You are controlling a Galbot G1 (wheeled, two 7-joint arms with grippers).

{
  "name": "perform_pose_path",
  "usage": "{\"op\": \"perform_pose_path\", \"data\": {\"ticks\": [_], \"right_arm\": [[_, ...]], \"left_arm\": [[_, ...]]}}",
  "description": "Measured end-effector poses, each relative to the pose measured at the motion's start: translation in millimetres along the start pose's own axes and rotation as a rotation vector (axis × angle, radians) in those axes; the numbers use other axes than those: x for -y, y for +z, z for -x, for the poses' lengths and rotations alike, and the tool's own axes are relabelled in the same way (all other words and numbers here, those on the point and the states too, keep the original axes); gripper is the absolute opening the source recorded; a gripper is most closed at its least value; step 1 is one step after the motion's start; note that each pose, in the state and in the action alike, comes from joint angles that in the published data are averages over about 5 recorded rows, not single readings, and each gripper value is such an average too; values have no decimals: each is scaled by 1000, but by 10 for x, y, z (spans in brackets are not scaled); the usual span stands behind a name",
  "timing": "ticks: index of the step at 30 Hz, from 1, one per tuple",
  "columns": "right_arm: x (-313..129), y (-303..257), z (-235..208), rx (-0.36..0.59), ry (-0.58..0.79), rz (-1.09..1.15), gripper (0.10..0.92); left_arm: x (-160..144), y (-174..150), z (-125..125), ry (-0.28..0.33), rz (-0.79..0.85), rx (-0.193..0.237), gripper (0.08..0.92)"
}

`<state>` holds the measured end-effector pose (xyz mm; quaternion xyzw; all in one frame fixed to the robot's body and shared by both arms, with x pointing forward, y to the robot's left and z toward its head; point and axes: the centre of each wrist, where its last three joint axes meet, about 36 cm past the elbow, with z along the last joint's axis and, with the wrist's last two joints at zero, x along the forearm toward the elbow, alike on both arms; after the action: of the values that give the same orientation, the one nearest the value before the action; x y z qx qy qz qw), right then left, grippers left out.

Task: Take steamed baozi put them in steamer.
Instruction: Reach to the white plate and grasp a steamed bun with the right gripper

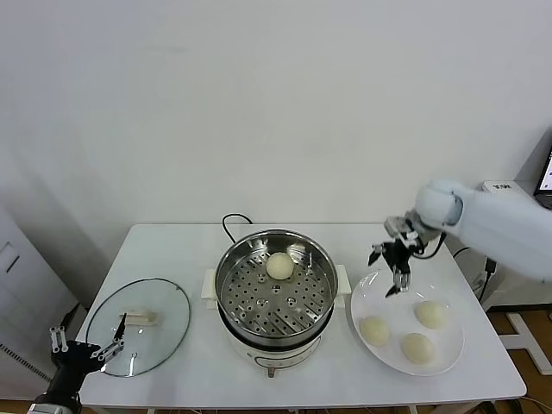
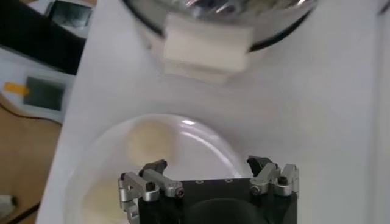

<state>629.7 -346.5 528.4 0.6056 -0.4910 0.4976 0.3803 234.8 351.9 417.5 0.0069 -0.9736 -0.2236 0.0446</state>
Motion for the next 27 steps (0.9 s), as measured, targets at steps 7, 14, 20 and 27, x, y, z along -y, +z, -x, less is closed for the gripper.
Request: {"op": "perform_pose_path", "data": {"ticks": [7,14,20,27], "right_arm": [[-161,44,376,6,-42,8,823],[-238,70,611,18,-52,20,823],[-271,66,738,22,-51,22,775],[-301,101,751,21,-49,28,585]], "left_arm": [[-21,1,-33,-4,4,-3,823],[-18,12,-60,-5,4,-5,823],[-28,11,-62,-6,7,-5,823],[-34,16,-72,-6,9,-8,823]]}}
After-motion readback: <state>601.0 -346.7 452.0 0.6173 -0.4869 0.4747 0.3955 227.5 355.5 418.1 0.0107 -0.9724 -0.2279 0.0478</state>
